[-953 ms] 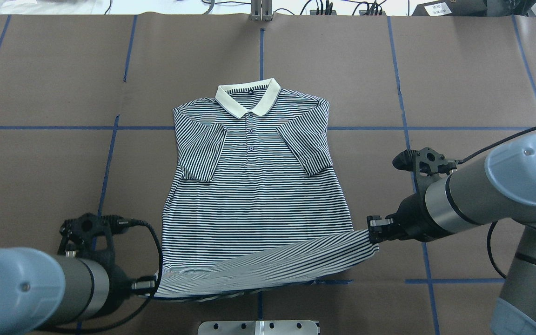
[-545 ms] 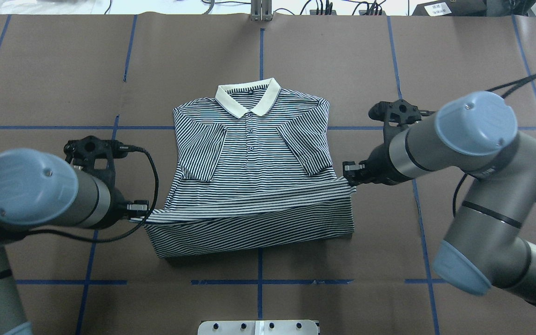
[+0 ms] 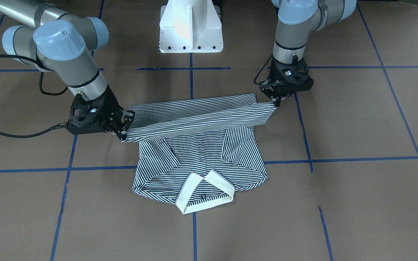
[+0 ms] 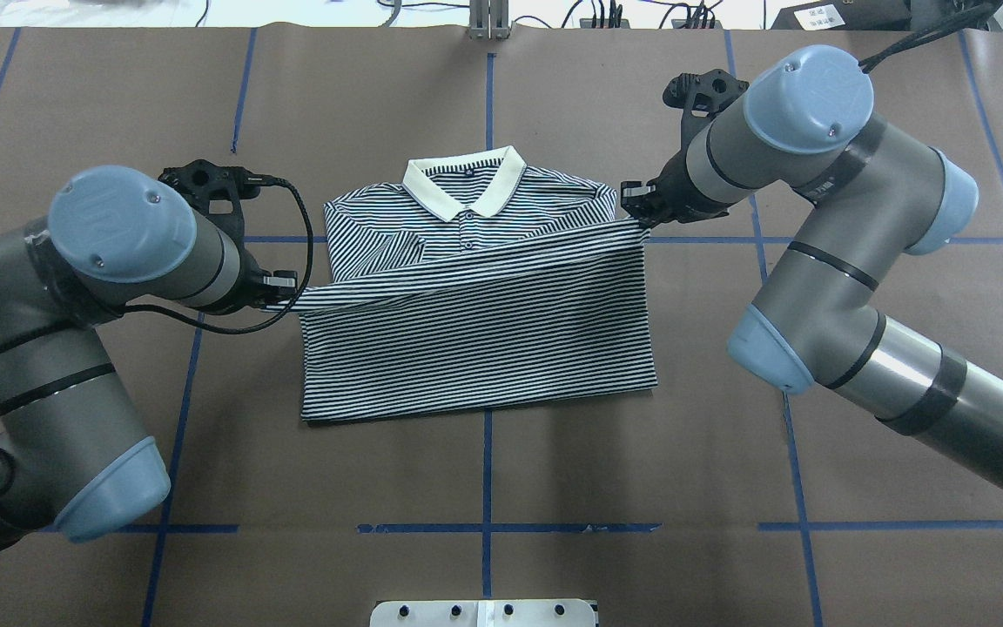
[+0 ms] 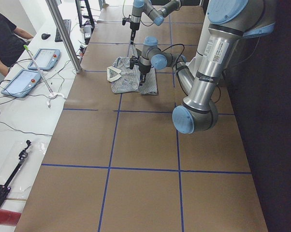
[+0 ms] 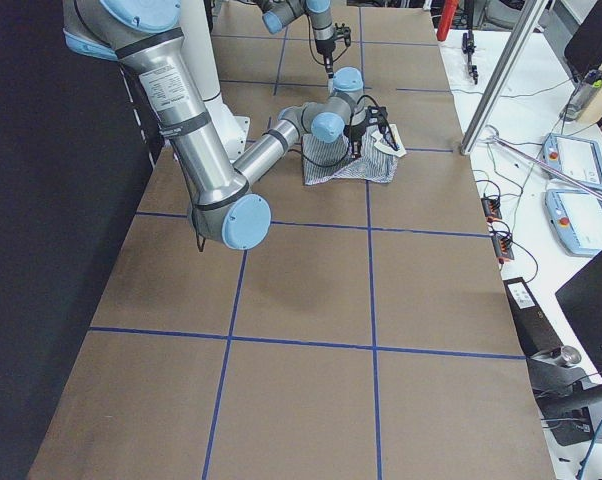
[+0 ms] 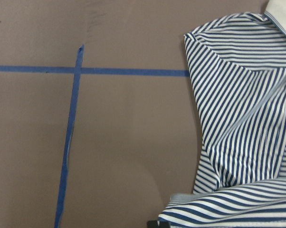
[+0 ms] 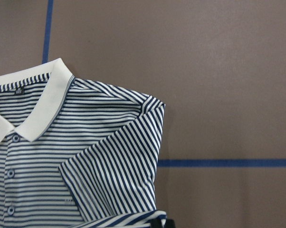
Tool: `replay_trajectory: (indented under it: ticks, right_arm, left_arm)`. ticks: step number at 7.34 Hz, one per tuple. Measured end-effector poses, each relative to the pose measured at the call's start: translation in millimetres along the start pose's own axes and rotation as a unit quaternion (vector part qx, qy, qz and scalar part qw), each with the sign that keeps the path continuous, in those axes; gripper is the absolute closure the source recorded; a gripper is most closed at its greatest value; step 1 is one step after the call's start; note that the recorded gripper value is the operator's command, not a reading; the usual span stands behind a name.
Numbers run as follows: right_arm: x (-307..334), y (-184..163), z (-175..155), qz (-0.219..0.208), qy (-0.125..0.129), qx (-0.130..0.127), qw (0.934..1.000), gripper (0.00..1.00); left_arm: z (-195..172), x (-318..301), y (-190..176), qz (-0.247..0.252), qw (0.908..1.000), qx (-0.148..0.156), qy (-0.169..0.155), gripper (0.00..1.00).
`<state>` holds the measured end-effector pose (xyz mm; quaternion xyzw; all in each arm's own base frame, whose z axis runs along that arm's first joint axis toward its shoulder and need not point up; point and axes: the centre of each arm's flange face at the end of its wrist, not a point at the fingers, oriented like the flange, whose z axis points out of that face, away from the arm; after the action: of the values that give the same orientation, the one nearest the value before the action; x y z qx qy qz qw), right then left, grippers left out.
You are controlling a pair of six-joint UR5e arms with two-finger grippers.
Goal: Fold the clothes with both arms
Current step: 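Lay the hem down beside the collar and open both grippers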
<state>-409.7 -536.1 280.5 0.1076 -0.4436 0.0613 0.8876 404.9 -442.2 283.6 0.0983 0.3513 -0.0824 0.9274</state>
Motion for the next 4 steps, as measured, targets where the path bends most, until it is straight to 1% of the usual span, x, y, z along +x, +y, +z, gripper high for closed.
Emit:
replay_trajectory:
  ticks: [2,4]
  right_arm:
    - [1.8,-27.7,44.3,-0.006,-0.013,0.015,0.9998,1.0]
    - [-0.9,-41.2,66.7,-0.006,-0.012,0.016,0.9998,1.0]
  left_arm:
    - [26.6,4.3,-51.4,-0.022,0.9995,0.021,-0.002,1.0]
    - [66.1,-2.4,-80.7,-0.032,0.9988,0.036,0.009,1.0]
